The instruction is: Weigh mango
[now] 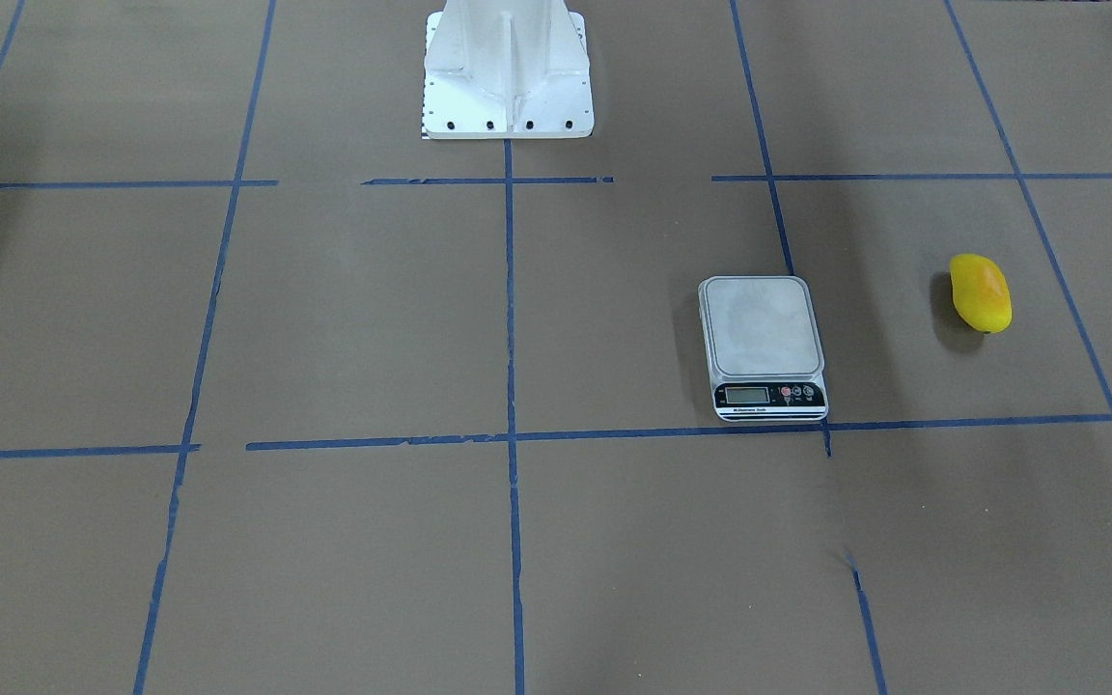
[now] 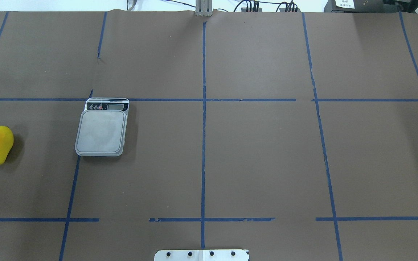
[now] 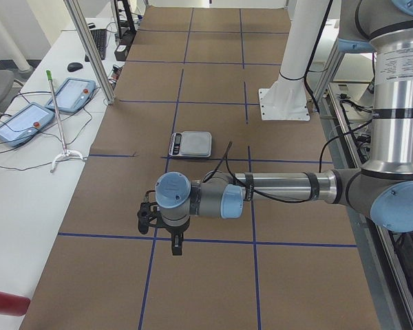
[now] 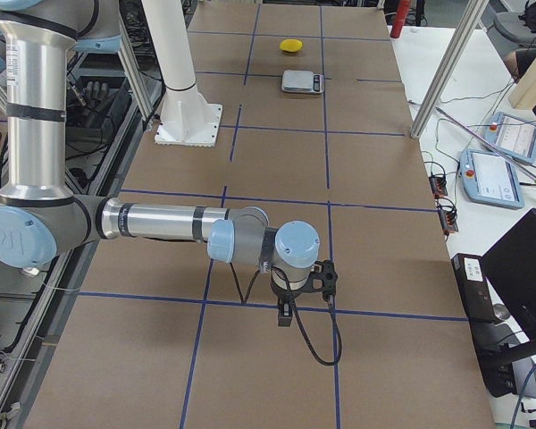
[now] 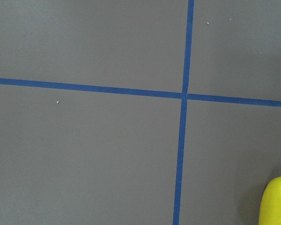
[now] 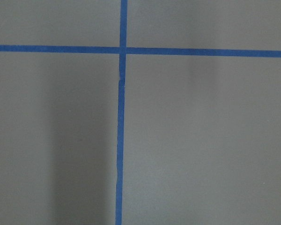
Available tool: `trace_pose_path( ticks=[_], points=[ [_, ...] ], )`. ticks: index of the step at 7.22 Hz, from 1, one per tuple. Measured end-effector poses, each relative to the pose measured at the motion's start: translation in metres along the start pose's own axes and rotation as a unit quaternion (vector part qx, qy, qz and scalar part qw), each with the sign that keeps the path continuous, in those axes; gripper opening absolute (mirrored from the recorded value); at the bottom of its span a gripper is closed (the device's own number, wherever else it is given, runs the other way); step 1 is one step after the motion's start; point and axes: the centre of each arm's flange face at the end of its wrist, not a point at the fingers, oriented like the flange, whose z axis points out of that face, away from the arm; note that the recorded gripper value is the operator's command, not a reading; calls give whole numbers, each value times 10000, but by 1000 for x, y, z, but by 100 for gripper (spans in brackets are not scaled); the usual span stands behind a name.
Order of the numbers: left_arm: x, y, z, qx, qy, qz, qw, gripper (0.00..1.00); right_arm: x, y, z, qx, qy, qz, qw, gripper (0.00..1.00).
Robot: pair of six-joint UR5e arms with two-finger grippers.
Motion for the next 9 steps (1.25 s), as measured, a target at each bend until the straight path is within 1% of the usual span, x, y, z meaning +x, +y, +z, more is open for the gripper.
trace_pose_path(
  ticks=[2,4,5,6,8,9],
  points=[
    [5,-5,-3,41,-12,79,10000,100,0,0,0,-1,0,1,10000,100],
    [12,-9,-7,161,-12,227,9996,100,0,0,0,-2,0,2,10000,100],
    [26,-11,-1,155,5,333,9993,100,0,0,0,-4,-1,4,10000,100],
    [56,-13,16,68,43,408,9991,100,0,0,0,-4,0,4,10000,100],
    [136,-8,54,-35,178,264,9995,100,0,0,0,-1,0,4,10000,100],
    [166,-2,71,-80,170,286,9994,100,0,0,0,-1,0,3,10000,100]
  ],
)
